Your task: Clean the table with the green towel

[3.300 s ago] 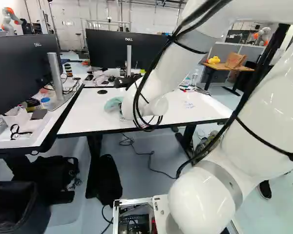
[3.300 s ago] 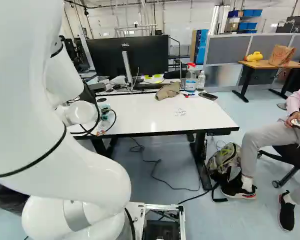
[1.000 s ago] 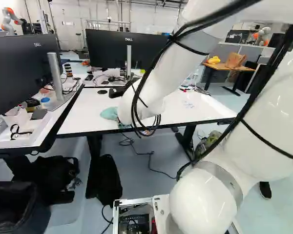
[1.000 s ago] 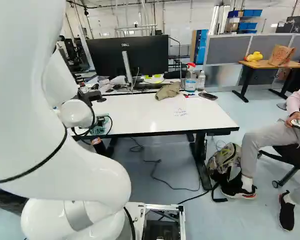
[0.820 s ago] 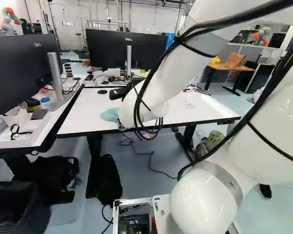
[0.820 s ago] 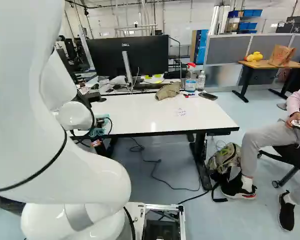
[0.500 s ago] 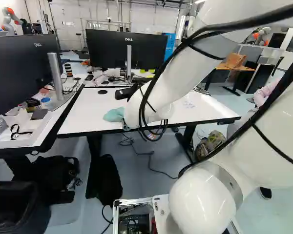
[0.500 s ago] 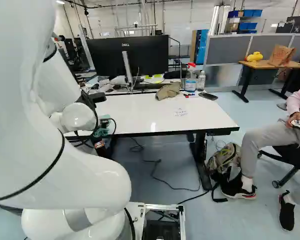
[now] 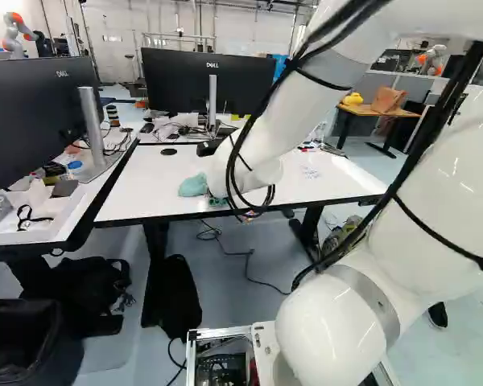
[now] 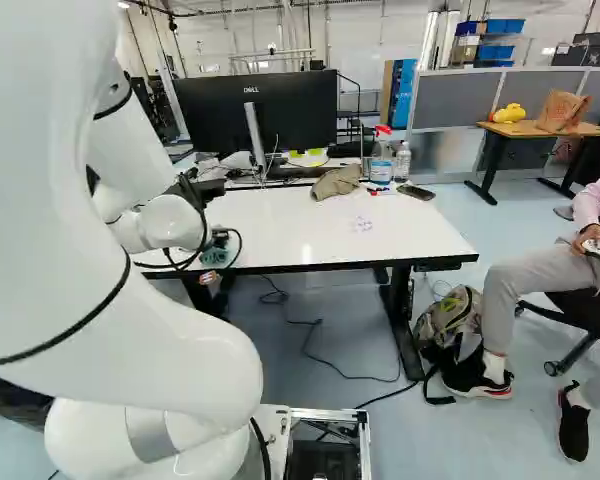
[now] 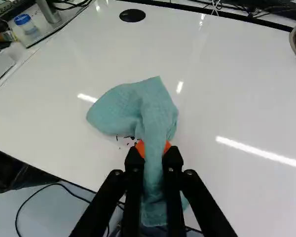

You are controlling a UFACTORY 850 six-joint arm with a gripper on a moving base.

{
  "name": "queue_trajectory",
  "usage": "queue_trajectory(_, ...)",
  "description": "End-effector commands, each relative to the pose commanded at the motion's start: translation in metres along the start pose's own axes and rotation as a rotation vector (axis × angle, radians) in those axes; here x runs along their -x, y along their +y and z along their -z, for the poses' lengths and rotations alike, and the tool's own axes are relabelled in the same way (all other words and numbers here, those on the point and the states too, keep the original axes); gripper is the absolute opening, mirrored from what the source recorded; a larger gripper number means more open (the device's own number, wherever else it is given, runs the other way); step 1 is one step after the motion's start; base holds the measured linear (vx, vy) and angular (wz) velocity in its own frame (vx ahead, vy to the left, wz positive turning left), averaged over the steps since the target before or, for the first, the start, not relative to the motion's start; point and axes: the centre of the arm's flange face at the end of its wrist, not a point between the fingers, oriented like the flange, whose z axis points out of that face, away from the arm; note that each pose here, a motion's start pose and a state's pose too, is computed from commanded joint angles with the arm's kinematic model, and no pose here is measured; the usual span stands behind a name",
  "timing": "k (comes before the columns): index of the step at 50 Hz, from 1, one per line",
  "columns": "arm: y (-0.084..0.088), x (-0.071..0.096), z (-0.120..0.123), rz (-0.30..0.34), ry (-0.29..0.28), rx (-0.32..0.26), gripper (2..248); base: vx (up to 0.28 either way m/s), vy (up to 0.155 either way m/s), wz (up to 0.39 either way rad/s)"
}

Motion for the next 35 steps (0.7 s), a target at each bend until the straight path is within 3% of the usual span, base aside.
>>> queue_trajectory(35,0.017,-0.049,-0.048,-0.028,0.004,0.029,50,0.000,0.000,0.000)
